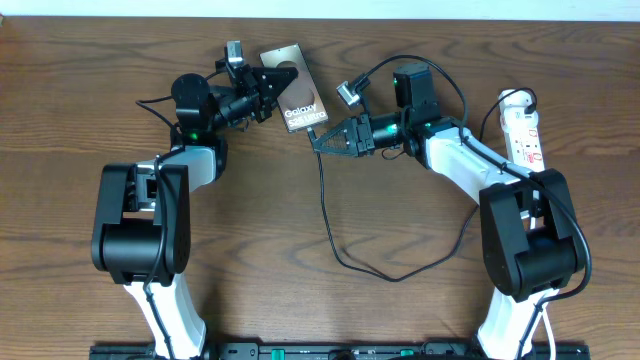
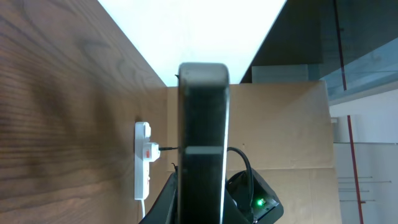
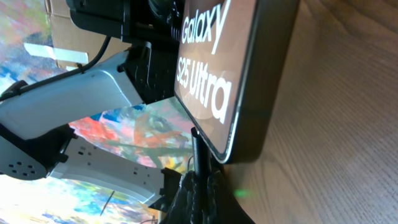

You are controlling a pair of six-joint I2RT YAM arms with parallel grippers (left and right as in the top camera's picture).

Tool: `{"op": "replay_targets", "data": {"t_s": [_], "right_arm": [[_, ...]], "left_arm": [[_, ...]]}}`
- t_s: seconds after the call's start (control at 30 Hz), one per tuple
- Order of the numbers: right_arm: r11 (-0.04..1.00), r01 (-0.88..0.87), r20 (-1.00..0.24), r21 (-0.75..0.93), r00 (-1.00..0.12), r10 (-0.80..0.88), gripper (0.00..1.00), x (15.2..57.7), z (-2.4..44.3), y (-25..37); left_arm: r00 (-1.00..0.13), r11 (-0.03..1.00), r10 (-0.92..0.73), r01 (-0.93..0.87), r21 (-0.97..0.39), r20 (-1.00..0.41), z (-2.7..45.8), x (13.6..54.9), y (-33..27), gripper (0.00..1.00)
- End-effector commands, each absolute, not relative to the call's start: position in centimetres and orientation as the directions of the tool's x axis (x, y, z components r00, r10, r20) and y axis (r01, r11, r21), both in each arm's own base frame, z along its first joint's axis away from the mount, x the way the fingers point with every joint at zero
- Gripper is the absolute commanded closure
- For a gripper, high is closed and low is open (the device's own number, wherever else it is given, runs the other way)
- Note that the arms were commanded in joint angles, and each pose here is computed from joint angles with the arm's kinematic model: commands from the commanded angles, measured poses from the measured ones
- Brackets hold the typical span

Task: Plug charger to phone and switch on socket
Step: 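Hold the USB-C plug pressed into the phone's bottom port with right gripper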

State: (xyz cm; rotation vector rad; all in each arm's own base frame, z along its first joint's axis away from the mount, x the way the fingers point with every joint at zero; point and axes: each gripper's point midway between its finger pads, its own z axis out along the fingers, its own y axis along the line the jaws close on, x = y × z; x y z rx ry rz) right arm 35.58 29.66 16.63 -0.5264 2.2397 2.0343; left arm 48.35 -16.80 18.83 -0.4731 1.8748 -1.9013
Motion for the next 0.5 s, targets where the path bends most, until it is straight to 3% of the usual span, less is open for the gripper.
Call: {"op": "replay_targets", "data": {"t_s": [0.0, 0.47], "right_arm": [[0.086, -0.281, -0.262, 0.956, -0.948, -0.181, 0.99, 36.15, 16.52, 29.36], [0.054, -0.292, -0.277, 0.955, -0.941, -0.194, 0.99, 35.97, 17.15, 29.39]], "left_arm": [[-0.865, 0.008, -0.496, 0.091, -0.996, -0.083, 19.22, 47.83, -17.21, 0.93], [-0.867, 0.014, -0.489, 0.101, -0.995, -0.095, 19.21, 47.72, -17.27, 0.93]]}}
